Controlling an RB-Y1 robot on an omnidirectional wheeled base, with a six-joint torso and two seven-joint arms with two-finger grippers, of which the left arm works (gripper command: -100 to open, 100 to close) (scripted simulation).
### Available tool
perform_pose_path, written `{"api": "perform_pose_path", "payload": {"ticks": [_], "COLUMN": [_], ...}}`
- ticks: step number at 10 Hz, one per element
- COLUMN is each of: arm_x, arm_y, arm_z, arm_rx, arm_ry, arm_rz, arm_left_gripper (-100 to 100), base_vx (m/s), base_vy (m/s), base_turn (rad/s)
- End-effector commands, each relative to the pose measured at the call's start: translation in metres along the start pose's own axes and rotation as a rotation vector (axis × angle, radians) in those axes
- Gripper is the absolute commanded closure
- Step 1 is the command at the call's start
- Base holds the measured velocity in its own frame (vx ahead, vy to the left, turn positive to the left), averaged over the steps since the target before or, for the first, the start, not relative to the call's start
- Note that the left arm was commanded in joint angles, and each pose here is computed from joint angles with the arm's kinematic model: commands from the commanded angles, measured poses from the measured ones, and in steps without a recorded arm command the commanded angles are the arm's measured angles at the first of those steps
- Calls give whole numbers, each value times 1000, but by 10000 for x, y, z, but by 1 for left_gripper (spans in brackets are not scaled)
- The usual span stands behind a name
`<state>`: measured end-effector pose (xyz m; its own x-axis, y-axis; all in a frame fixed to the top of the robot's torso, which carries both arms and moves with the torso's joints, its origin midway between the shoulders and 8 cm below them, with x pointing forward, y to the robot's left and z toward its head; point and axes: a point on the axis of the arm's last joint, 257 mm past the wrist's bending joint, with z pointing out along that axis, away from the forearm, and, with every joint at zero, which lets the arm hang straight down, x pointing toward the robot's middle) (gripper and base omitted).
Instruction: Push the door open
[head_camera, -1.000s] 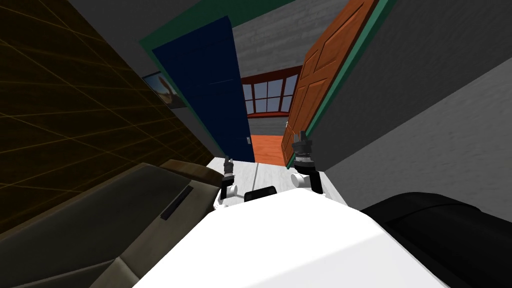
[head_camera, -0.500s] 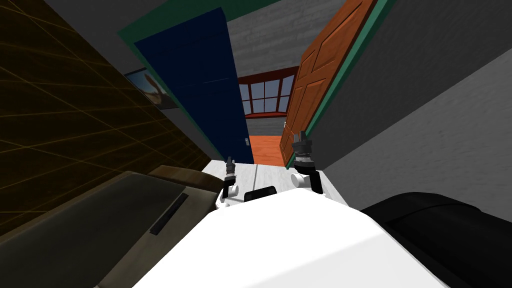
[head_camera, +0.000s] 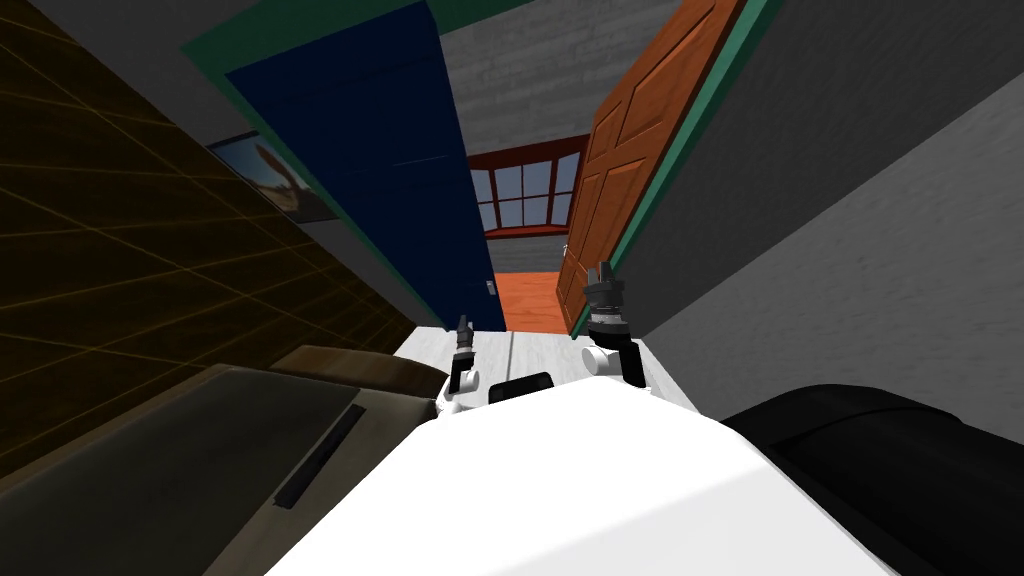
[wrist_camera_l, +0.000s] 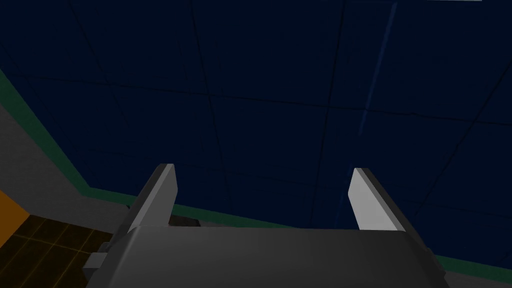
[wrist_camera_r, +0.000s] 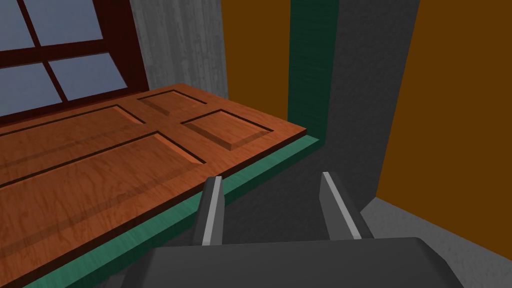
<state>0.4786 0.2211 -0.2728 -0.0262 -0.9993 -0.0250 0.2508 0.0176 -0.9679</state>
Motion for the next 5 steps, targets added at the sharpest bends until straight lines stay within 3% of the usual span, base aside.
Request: {"api": "perform_pose_path", "payload": {"ticks": [1,5], "arm_x": [23,78], "arm_y": [101,344], "arm_z": [-3,-19], "arm_rx": [-20,-66], "arm_ry": [5,16], "arm_rz": [-4,-13], "arm_left_gripper": [-100,-100], "base_vx": [87,93], "base_vy": [38,38], "base_turn": [-111,-95]}}
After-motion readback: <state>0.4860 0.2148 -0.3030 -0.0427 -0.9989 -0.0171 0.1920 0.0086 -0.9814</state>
